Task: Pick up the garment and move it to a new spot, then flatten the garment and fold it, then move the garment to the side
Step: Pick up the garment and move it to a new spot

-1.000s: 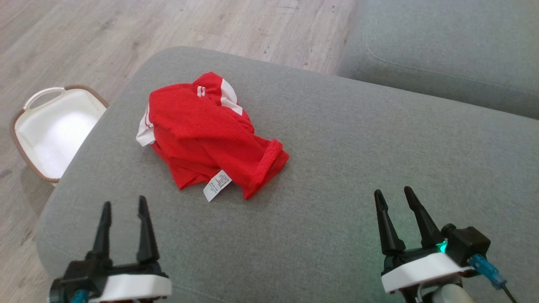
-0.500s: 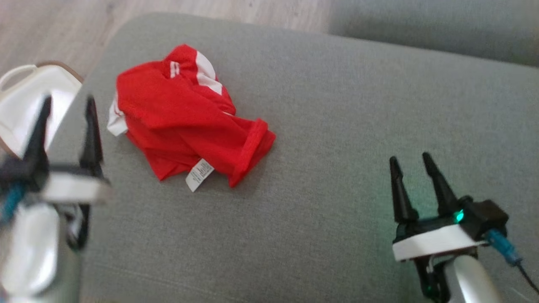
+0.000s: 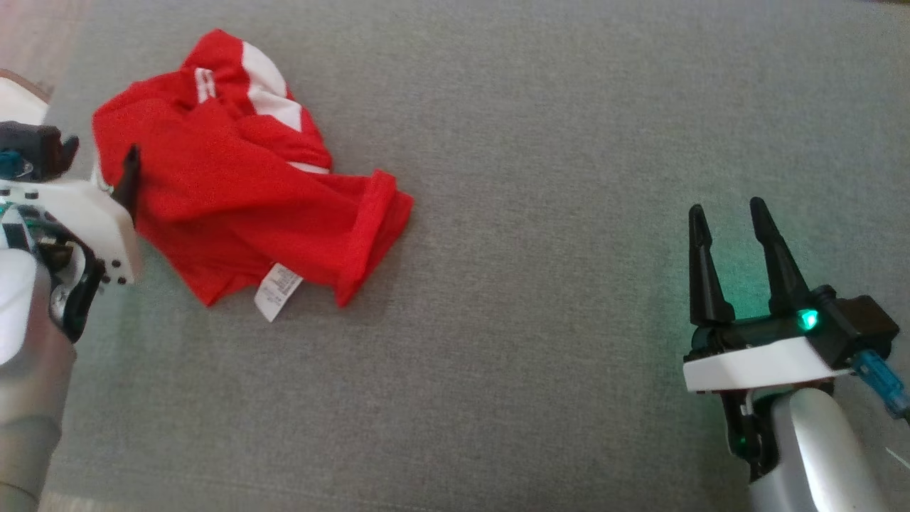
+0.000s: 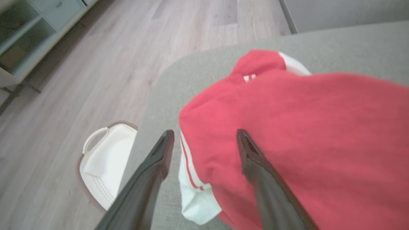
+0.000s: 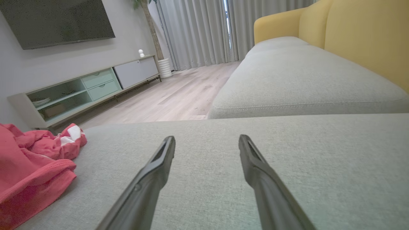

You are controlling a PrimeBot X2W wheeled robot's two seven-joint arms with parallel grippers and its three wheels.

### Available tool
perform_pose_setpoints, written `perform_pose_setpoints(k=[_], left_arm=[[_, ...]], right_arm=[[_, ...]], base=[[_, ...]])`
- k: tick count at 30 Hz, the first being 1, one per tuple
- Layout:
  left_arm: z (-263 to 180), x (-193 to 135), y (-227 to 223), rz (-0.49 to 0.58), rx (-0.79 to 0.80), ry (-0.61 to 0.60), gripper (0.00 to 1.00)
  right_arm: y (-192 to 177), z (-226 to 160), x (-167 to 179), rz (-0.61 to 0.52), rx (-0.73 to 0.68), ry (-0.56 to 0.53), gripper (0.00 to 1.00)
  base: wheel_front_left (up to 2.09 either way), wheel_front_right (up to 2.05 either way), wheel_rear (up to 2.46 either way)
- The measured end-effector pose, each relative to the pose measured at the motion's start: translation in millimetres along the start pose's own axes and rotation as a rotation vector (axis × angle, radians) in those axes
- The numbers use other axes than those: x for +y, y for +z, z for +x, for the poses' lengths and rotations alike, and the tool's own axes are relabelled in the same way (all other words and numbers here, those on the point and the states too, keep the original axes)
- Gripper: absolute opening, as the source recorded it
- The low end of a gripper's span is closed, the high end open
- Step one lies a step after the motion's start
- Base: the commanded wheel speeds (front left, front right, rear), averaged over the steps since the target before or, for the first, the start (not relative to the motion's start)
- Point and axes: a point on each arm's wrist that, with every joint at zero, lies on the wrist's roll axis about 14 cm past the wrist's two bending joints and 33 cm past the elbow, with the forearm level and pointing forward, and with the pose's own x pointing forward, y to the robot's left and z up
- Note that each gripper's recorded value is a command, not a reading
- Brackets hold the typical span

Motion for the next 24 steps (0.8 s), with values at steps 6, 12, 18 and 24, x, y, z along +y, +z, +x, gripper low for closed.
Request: perform_pose_setpoints(k=[6,12,18,24], left_arm=[[21.7,-24.3,-27.6,-0.05,0.133,-0.078,1.0],[29.1,-43.7,-37.3,-0.069,0.174,-0.141,0.0],[28.0,-25.2,20.9,-0.063,-0.067,-0.113,0.0],[5.8,-23.6,112.5,-0.066,-0.411,-0.128,0.0]], right_arm=[[-10.3,-3.5,-16.6,0.002,0.023,-0.043,1.0],[-9.2,-1.9,-24.8,0.0,0.017,-0.063,1.0],[0.2,-3.9,-23.0,-0.009,-0.003,-0.061,1.0],[18.0,-9.2,-19.3,-0.008,-0.043,-0.06,1.0]], base=[[0.0,0.0,0.0],[0.0,0.0,0.0],[0.0,0.0,0.0],[0.0,0.0,0.0]])
